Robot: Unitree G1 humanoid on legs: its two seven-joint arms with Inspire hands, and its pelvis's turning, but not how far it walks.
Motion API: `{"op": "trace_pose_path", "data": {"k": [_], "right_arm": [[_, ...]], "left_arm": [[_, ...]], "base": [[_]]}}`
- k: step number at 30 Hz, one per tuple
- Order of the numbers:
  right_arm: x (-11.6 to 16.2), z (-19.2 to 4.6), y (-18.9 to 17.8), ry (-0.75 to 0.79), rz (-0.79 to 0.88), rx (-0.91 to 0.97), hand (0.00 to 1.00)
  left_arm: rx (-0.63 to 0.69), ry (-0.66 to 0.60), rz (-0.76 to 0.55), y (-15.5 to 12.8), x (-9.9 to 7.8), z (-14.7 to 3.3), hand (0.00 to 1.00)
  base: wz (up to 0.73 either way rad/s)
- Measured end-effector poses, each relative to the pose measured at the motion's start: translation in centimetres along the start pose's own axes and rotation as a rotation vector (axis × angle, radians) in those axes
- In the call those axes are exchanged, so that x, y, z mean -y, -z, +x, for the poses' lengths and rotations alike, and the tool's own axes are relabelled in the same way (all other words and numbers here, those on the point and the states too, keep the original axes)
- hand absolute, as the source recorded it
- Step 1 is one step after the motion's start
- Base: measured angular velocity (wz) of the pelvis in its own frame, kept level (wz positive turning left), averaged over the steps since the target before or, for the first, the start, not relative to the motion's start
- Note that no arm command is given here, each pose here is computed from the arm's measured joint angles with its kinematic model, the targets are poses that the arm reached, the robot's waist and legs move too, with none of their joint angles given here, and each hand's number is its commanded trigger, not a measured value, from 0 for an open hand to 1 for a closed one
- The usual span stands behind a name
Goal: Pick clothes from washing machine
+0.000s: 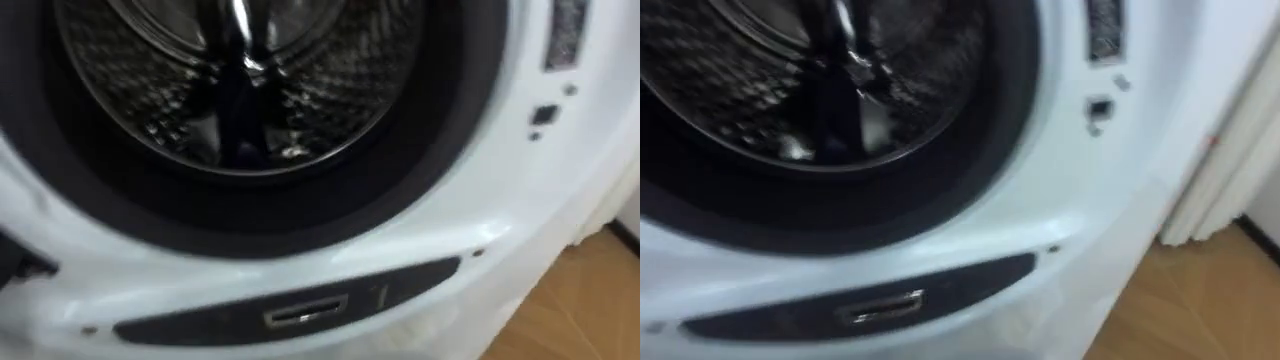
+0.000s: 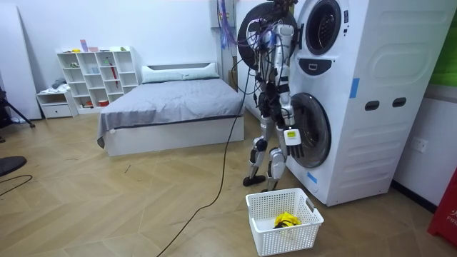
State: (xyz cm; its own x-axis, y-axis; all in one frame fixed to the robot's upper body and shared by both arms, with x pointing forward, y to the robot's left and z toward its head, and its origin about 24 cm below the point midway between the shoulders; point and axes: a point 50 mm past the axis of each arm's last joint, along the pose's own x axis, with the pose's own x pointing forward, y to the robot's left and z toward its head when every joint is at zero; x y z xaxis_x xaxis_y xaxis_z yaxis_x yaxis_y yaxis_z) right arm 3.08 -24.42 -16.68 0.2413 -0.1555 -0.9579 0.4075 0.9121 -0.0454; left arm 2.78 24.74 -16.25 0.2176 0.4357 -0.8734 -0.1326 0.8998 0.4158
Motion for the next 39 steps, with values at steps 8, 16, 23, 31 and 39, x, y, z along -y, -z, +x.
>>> {"op": "trace_pose_path", "data": {"k": [8,16,23,31,39], "right_arm": [[-1.0,0.2,-0.1,-0.038,-0.116,-0.025,0.0],[-1.2,0.2,0.0,-0.069,-0.126,-0.032,0.0],[-1.2,0.2,0.3,-0.069,-0.149,-0.057,0.0],[-0.1,0.2,-0.7,-0.04,-0.245,-0.034,0.0],[0.2,0.2,-1.3,-0.016,-0.254,-0.012,0.0]], "left_arm": [[-0.05,0.003,0.0,1.4,0.3,-0.2,0.0],[-0.029,0.002,0.085,1.1,0.2,-0.1,0.0],[-0.032,-0.013,0.174,1.3,-0.3,-0.1,0.0],[0.005,0.036,0.14,-0.3,0.1,0.1,0.0],[0.288,0.065,0.12,-9.9,1.5,0.2,0.0]], "base": [[0.18],[0.04],[-0.08],[-0.13],[0.23]]}}
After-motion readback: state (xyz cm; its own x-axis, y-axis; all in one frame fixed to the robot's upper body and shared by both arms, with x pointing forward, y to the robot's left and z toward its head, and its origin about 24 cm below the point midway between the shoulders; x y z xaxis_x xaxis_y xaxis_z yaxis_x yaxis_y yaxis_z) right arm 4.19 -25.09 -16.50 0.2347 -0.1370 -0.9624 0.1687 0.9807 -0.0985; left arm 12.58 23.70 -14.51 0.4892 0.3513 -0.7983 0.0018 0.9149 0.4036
